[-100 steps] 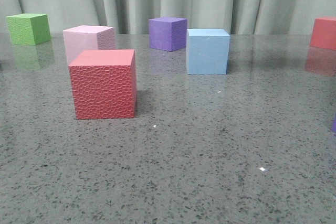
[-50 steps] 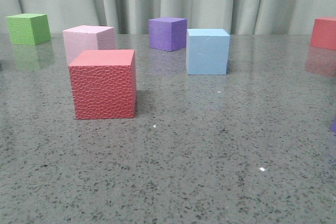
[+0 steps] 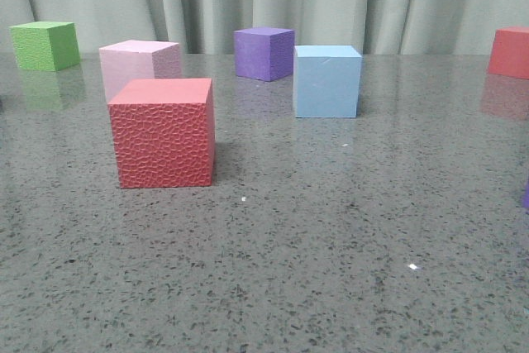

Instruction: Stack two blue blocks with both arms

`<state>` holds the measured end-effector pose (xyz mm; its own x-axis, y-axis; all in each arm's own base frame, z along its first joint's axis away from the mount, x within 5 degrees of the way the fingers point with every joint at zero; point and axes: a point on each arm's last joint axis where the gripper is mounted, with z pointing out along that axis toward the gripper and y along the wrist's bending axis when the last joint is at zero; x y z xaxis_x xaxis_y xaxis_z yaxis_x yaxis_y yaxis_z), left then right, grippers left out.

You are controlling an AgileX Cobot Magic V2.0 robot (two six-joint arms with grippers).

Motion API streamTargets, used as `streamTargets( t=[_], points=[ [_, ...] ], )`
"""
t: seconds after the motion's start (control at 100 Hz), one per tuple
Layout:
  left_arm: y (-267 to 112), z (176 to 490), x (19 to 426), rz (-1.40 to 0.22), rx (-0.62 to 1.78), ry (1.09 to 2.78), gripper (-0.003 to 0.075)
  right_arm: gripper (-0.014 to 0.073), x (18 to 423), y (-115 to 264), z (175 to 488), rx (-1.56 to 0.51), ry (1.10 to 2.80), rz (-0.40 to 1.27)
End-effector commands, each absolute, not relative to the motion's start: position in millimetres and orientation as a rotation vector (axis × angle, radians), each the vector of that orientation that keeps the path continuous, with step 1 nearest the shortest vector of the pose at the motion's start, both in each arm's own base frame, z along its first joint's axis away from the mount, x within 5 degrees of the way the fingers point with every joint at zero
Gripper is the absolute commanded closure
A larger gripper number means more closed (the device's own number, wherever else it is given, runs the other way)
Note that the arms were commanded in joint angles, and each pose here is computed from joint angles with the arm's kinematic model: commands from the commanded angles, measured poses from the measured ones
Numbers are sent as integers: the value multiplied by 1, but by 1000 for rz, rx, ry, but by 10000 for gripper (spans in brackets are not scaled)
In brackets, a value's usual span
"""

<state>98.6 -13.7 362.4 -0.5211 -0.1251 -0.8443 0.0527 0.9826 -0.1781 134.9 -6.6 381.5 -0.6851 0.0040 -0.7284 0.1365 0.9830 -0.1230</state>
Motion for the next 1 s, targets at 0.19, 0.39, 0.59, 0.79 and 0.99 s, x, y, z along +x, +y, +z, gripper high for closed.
streamTargets(
  t=[0.19, 0.39, 0.59, 0.79, 0.99],
  points=[
    [-14, 378, 103, -240, -58, 2006, 71, -6, 111, -12, 375, 77, 2221, -232],
    [-14, 379, 103, -240, -59, 1991, 71, -6, 111, -12, 375, 75, 2214, -231],
    [-14, 382, 106, -242, -62, 1966, 71, -6, 111, -12, 375, 75, 2213, -231],
    [-16, 394, 130, -241, -62, 2021, 71, -6, 111, -12, 375, 75, 2211, -229],
    [-18, 406, 173, -242, -74, 2073, 71, -6, 111, -12, 376, 74, 2206, -226]
  ],
)
